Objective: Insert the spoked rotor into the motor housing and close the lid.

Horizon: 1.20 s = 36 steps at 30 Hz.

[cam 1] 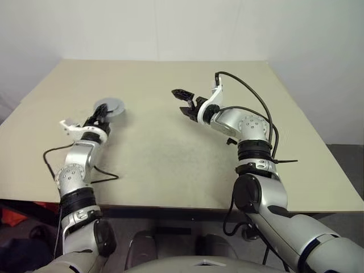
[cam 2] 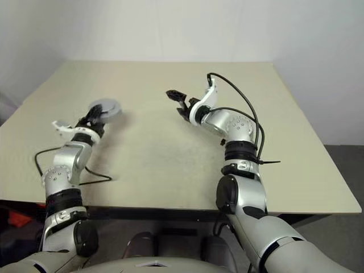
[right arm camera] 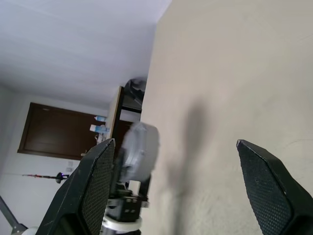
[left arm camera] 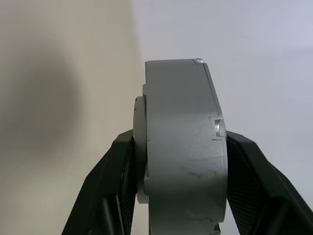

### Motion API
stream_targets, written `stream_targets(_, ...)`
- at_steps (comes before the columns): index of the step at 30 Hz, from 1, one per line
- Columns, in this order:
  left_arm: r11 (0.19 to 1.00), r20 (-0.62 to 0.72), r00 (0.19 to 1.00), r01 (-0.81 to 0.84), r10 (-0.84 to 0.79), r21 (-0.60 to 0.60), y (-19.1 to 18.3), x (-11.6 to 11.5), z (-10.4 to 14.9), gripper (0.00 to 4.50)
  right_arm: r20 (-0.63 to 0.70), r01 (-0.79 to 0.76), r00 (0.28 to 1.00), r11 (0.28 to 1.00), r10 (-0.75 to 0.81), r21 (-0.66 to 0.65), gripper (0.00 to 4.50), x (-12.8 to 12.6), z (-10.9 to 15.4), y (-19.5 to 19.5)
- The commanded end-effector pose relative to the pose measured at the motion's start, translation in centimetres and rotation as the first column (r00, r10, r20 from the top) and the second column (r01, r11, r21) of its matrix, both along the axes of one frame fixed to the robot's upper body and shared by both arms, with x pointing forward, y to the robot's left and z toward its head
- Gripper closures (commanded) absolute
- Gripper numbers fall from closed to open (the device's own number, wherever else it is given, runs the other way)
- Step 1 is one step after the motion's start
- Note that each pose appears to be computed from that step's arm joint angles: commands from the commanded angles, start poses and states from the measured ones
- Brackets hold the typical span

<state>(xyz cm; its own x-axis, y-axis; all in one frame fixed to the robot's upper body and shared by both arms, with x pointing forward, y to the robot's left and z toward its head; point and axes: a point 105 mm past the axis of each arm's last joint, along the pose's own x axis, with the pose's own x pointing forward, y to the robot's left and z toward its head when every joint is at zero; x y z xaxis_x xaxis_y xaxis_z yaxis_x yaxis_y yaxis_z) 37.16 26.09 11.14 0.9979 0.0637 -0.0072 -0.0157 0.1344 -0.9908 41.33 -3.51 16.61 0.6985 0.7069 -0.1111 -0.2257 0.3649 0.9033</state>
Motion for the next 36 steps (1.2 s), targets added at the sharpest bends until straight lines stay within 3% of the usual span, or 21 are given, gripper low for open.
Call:
stream_targets(1, 0.990, 0.002, 0.990, -0.138, 0.138, 0.024, 3.3, -0.6, 1.1, 2.40, 0.037, -0.003, 0.999, 1.000, 0.002, 0.010, 0.01, 0.1, 1.2, 0.2)
stream_targets(5, 0.974, -0.087, 0.971, -0.224, 0.225, 0.021, 5.2, -1.1, -0.6, 2.40, 0.042, -0.007, 0.999, 1.000, 0.006, 0.003, 0.01, 0.0, 1.3, 0.3)
stream_targets(17, 0.963, -0.139, 0.953, -0.266, 0.268, 0.034, 6.0, -1.3, -1.3, 2.40, 0.043, -0.010, 0.999, 1.000, 0.010, -0.004, 0.01, 0.1, 1.4, 0.4)
stream_targets(24, 0.941, -0.256, 0.906, -0.331, 0.338, 0.073, 7.3, -2.3, -3.5, 0.07, 0.023, -0.020, 1.000, 1.000, 0.020, -0.015, 0.00, 0.1, 0.8, 0.4)
stream_targets(31, 0.946, -0.314, 0.892, -0.314, 0.324, 0.085, 7.4, -4.1, -4.7, 0.01, 0.012, -0.028, 1.000, 0.999, 0.028, -0.022, 0.00, 0.2, 0.6, 0.5)
stream_targets(36, 0.983, -0.416, 0.891, -0.154, 0.180, 0.097, 4.5, -7.7, -6.9, 0.01, 0.003, -0.035, 0.999, 0.999, 0.035, -0.027, 0.00, 0.1, 0.4, 0.6)
